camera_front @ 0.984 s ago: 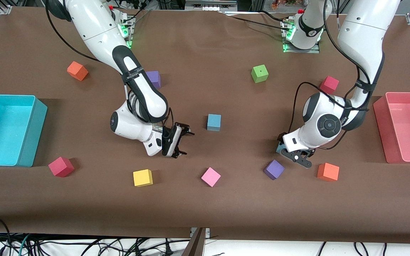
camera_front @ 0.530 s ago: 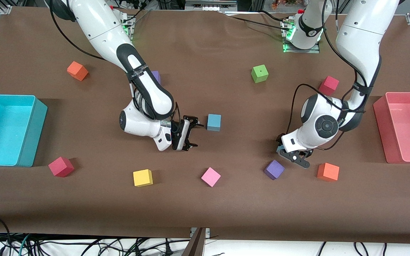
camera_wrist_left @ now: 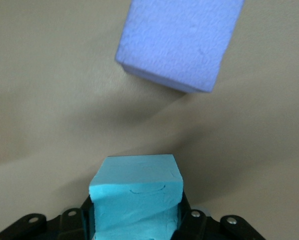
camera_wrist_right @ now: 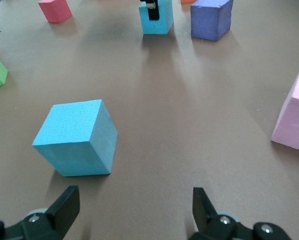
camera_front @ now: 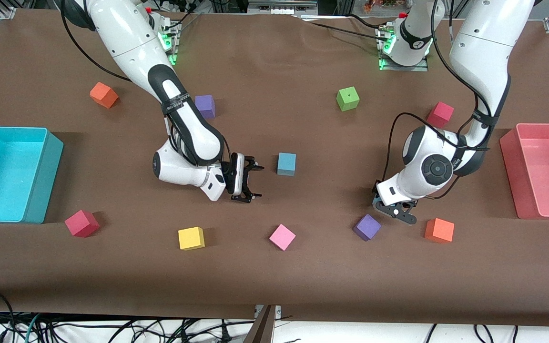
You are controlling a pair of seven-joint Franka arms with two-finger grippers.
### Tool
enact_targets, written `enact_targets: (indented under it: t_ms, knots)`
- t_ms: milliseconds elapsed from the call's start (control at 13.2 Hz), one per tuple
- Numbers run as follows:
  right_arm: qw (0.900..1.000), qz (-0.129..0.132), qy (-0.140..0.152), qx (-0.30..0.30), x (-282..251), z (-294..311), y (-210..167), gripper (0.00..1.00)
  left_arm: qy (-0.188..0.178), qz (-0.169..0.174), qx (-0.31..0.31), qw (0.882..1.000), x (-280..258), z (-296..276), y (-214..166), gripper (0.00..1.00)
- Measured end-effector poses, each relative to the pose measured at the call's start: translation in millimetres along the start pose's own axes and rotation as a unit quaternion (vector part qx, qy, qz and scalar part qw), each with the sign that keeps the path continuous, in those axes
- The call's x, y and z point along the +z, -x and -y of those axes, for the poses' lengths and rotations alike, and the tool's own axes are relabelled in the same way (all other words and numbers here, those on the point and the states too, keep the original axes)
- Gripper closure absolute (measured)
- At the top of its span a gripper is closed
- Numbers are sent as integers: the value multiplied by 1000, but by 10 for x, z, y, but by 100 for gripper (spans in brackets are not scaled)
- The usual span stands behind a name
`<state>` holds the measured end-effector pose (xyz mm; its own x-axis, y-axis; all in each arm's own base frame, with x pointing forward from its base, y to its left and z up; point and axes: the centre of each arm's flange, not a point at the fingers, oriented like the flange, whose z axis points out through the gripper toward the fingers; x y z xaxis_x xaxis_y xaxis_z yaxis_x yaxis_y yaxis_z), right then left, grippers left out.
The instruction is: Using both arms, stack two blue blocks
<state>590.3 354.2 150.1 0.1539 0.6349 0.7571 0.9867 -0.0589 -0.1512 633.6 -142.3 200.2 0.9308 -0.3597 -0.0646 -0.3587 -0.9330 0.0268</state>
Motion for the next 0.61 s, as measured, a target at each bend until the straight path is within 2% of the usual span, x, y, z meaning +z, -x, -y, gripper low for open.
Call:
enact_targets:
  t_ms: [227, 606]
  knots:
    - [1000, -25, 5, -11, 90, 46, 91, 0, 1, 25, -51, 998, 0, -57, 45, 42]
    - [999, -54, 3, -8, 215, 107, 156, 0, -3, 43, -115, 992, -78, -226, 58, 42]
